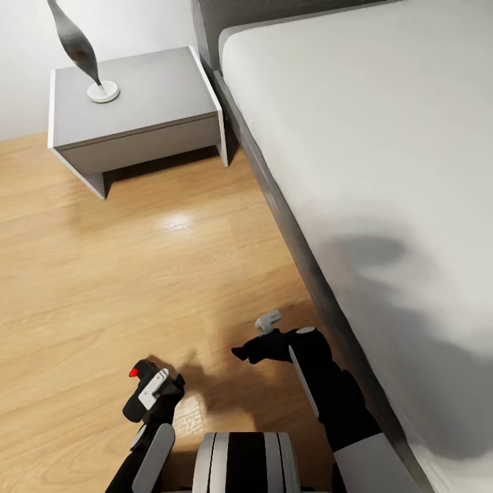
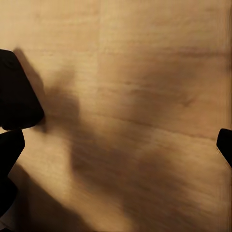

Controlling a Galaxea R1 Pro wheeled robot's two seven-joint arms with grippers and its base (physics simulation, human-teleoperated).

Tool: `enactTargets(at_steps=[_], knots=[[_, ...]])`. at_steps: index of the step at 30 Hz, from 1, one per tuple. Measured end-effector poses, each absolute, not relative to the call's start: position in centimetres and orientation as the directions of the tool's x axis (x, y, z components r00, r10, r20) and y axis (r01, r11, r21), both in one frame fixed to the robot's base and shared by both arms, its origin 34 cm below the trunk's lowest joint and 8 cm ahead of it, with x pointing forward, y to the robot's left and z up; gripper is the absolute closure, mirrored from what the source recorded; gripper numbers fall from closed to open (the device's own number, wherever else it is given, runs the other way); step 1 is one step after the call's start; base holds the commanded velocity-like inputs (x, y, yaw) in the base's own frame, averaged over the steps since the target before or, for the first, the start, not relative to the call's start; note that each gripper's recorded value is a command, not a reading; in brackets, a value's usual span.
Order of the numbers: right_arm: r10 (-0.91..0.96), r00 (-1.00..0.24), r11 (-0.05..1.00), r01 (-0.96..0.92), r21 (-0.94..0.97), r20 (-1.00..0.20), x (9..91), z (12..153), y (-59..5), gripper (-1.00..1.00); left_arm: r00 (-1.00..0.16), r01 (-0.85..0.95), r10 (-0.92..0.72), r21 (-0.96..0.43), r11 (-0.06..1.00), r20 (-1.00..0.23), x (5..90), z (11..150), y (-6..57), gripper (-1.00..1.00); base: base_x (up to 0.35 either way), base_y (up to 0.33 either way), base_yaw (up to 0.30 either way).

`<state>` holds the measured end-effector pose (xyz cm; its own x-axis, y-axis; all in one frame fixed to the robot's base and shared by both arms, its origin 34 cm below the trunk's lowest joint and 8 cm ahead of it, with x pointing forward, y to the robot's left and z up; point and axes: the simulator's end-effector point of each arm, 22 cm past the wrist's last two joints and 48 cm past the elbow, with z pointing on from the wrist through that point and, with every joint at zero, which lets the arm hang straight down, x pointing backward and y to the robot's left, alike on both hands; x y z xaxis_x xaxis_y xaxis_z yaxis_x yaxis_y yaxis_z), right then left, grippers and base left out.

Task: Attach the digital camera to the camera tripod in the bedroom.

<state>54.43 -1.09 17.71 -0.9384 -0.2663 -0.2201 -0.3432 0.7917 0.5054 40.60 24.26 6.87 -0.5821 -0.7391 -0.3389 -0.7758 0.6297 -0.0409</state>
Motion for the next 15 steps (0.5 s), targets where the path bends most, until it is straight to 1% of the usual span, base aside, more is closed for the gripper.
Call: enactTargets(at_steps=[15], knots=[[-0.266, -0.939, 0.792, -0.342, 0.506, -0.219, 54.41, 17.70, -1.10, -1.00, -0.583, -0.775, -0.738, -0.040, 0.631, -0.340, 40.59, 6.86, 24.29, -1.00, 0.014, 0.000, 0.000]])
